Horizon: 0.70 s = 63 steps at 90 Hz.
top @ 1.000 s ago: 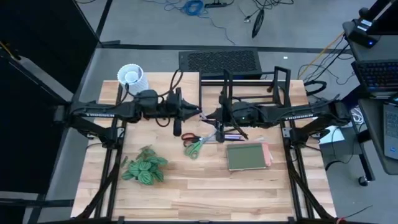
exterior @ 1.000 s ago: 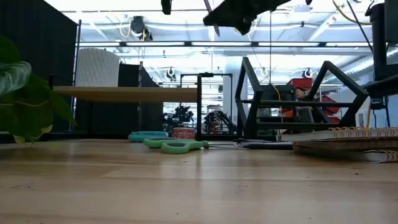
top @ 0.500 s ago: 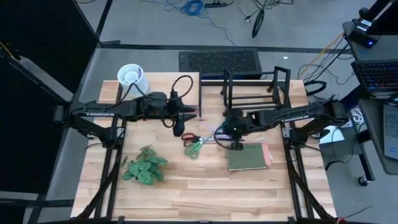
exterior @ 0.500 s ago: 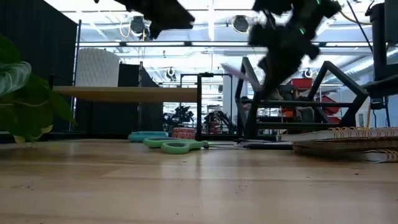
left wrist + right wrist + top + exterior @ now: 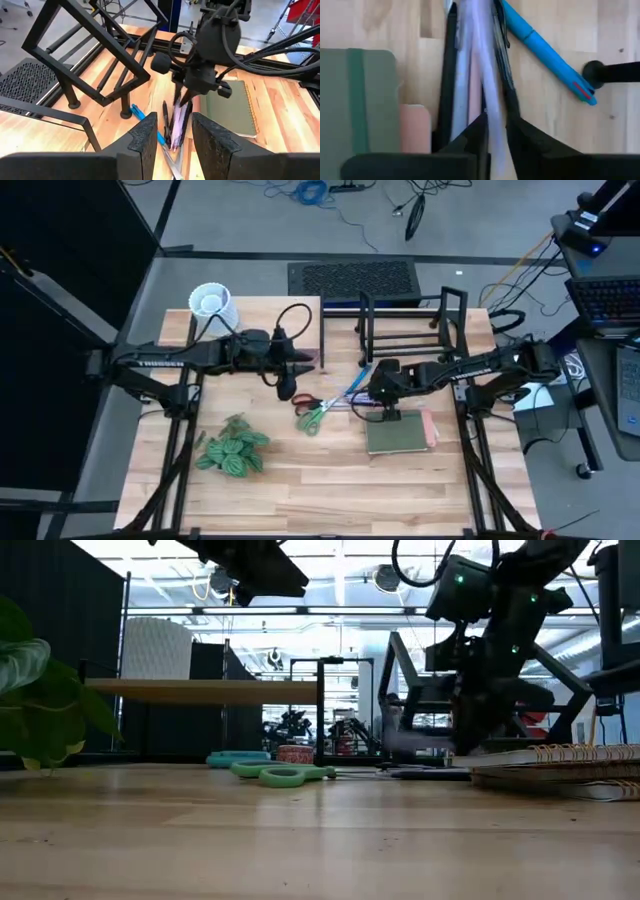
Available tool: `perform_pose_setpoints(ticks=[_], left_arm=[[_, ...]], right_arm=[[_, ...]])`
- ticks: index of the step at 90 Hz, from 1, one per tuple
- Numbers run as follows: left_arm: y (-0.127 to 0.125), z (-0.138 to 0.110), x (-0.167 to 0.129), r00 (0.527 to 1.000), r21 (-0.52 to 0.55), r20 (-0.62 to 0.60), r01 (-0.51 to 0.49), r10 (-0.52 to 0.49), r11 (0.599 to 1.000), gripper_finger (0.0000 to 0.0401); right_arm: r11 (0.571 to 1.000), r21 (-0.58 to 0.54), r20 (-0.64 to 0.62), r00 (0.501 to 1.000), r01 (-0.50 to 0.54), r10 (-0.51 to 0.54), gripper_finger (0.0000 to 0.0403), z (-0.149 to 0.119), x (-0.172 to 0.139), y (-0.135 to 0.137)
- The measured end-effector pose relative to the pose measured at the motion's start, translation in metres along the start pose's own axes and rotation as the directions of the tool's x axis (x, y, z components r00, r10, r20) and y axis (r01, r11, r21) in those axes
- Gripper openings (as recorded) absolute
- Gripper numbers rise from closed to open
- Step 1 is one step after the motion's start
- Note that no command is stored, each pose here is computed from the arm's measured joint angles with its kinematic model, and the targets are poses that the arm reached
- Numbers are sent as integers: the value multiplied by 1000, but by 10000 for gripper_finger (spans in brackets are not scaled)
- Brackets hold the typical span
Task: Stock shelves
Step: Remove the purple pen from the white pen holder
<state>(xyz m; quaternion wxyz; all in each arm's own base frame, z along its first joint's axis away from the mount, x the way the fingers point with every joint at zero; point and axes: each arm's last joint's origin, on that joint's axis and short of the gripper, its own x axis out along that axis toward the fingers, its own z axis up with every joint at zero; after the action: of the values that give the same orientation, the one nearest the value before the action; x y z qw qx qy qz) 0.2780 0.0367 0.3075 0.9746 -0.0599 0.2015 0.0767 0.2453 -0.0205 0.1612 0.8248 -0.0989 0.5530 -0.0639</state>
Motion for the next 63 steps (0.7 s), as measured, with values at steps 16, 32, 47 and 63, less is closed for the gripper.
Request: perform_pose_setpoints(ticks=[16,32,47,63], left_arm=[[0,0,0,1000,0,0,0,0,1000,106],[0,0,0,1000,-1,-1,0,0,1000,106],[8,11,-8,1000,-14,-2,-27,27,1000,111],[27,38,-28,994,-47,-21,-106,105,993,144]], right_arm=[[1000,-2,39,999,-1,1,131,4,-1,-1],[989,136,137,990,-61,42,194,18,-21,-6],[966,221,287,955,-137,69,230,28,-49,-11],[947,279,358,932,-161,53,239,30,-62,-14]])
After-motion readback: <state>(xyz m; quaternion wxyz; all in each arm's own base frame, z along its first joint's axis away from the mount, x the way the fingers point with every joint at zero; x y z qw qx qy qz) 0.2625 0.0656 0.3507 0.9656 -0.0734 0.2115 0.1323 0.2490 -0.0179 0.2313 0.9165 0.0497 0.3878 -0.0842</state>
